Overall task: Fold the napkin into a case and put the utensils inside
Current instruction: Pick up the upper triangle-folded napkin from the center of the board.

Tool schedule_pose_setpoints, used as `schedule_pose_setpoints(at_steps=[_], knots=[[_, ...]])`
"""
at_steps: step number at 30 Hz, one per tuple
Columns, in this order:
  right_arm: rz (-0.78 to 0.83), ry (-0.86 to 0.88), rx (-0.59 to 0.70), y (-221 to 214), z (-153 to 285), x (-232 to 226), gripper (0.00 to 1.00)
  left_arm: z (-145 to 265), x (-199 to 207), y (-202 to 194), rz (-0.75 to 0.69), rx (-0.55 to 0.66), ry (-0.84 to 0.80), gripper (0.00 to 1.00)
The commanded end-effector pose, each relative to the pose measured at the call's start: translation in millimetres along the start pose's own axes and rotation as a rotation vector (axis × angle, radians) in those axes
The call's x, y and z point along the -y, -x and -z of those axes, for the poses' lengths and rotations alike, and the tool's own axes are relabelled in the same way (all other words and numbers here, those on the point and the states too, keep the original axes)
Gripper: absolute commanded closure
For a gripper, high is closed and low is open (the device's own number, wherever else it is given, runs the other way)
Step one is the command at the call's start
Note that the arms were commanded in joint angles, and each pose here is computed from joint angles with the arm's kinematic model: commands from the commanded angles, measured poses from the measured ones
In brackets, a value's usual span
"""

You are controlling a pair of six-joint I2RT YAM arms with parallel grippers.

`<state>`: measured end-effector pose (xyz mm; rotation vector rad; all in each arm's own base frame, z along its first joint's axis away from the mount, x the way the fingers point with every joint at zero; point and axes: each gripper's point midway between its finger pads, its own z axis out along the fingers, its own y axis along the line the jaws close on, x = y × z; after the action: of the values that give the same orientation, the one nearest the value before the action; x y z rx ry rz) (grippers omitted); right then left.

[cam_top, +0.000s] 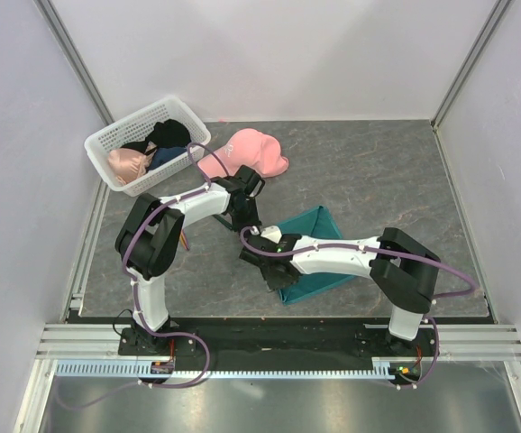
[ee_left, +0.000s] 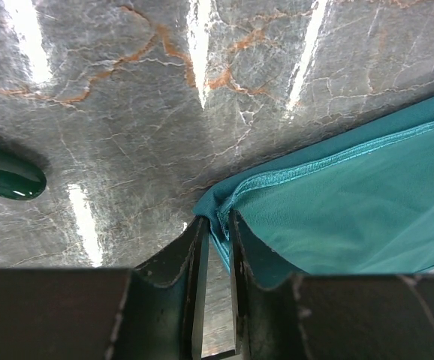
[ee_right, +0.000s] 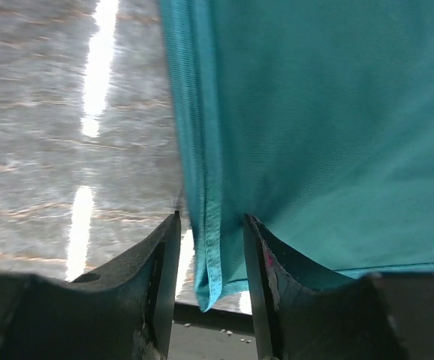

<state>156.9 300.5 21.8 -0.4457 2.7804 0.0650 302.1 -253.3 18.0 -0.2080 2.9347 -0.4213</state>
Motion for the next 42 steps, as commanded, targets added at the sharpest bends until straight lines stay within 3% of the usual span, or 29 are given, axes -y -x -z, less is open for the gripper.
schedule_pose_setpoints(at_steps=[1,5,13,23,31,38,42], knots=[[-0.011,-0.038,0.026,-0.7,3.8,10.1,0.54,1.8,6.0,2.3,-0.042,0.0,-0.041,0.76],[-0.003,-0.047,0.0,-11.2,-10.3,11.0,0.56,5.3,8.9,3.3,-0.051,0.004,-0.054,0.75],[0.027,-0.12,-0.016,-20.1,-18.8,18.6,0.66,19.1,7.7,2.3,-0.04,-0.004,-0.09,0.56],[0.0,-0.066,0.017,-4.4,1.4,6.1,1.0,43.9,16.2,-7.6,-0.007,-0.05,-0.204,0.43],[-0.07,0.037,0.061,16.5,30.0,-2.2,1.0,36.3,25.1,-19.1,0.013,-0.111,-0.277,0.41],[-0.101,0.072,0.07,22.3,35.8,0.8,1.0,27.6,20.4,-18.5,0.041,-0.112,-0.248,0.37],[-0.108,0.077,0.071,24.4,35.8,0.6,1.0,21.6,15.0,-16.1,0.046,-0.098,-0.217,0.41]])
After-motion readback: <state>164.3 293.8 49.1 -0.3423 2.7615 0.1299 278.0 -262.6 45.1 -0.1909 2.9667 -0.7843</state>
